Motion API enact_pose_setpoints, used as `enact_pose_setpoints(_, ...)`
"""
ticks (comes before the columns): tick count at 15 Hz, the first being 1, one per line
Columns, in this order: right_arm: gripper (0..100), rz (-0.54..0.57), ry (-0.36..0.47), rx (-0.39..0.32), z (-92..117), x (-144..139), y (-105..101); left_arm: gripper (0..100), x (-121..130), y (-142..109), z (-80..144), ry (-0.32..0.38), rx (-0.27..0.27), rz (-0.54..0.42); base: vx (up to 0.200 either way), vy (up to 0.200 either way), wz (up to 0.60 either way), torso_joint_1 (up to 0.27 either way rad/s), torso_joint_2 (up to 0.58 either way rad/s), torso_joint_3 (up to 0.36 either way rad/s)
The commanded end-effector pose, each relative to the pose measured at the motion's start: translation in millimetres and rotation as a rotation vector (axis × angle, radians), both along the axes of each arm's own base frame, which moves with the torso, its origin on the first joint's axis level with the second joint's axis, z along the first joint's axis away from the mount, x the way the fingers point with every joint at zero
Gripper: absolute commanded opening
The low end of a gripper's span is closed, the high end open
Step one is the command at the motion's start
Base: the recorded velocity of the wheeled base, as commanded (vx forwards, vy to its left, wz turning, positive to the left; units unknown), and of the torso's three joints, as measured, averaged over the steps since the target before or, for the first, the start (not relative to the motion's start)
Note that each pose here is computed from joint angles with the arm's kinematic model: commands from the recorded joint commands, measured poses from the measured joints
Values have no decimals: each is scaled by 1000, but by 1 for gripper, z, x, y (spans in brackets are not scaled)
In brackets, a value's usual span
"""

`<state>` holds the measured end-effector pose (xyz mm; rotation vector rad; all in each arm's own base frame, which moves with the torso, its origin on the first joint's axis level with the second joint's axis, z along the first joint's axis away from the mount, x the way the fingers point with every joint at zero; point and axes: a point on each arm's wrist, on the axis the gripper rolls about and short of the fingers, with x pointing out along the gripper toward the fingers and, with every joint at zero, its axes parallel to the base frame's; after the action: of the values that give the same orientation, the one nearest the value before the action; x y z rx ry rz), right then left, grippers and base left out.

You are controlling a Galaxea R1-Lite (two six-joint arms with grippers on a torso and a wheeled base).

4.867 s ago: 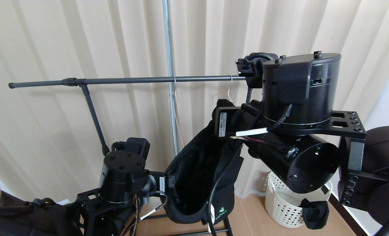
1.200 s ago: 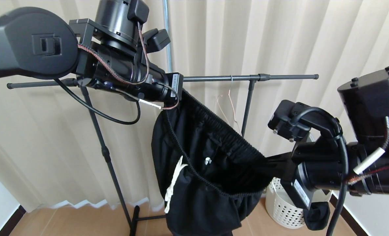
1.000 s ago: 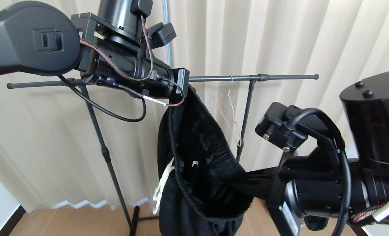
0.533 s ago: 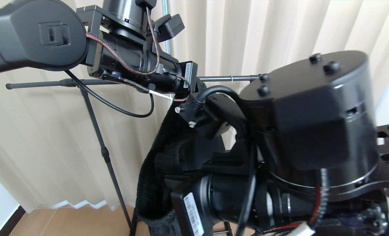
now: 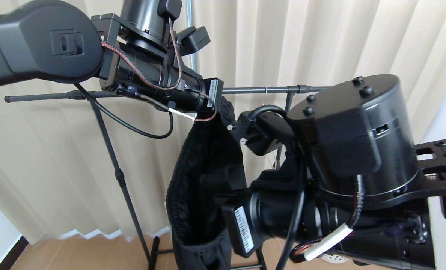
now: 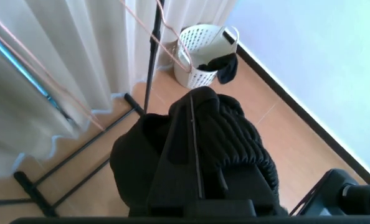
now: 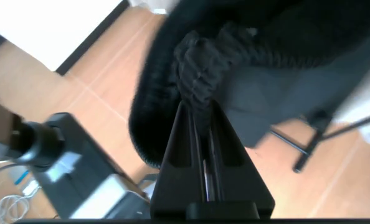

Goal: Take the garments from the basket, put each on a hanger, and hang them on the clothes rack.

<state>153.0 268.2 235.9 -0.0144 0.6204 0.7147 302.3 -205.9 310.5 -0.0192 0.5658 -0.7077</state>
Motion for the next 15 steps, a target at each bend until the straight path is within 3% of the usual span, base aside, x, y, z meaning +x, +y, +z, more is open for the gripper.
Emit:
enact_pose_setpoints(1,0,-63,-28,-17,5,8,-34,0,2,9,0,7,29,21,0,0,0,0,0,0)
enact_pose_setpoints(2,0,-75,-33,-29,4,11,-39,0,2,10,-1,6,42,25,0,0,0,0,0,0)
enact_pose_setpoints(3,0,-128,-50,-93,0,25,-56,0,-2,18,0,11,96,70,0,0,0,0,0,0)
enact_pose_setpoints(6,0,-229,-103,-169,0,55,-79,0,-15,31,-3,47,245,104,0,0,0,0,0,0)
enact_pose_setpoints(8,0,-274,-139,-196,0,79,-87,0,-23,35,-8,64,302,135,0,0,0,0,0,0)
enact_pose_setpoints(10,0,-328,-151,-188,0,111,-83,0,-33,36,-18,80,375,170,0,0,0,0,0,0)
enact_pose_setpoints(11,0,-328,-151,-188,0,111,-83,0,-33,36,-18,80,375,170,0,0,0,0,0,0)
enact_pose_setpoints(12,0,-346,-177,-158,3,136,-70,0,-49,36,-26,102,413,161,0,0,0,0,0,0)
enact_pose_setpoints(15,0,-355,-227,-100,1,165,-50,0,-77,22,-39,156,424,152,0,0,0,0,0,0)
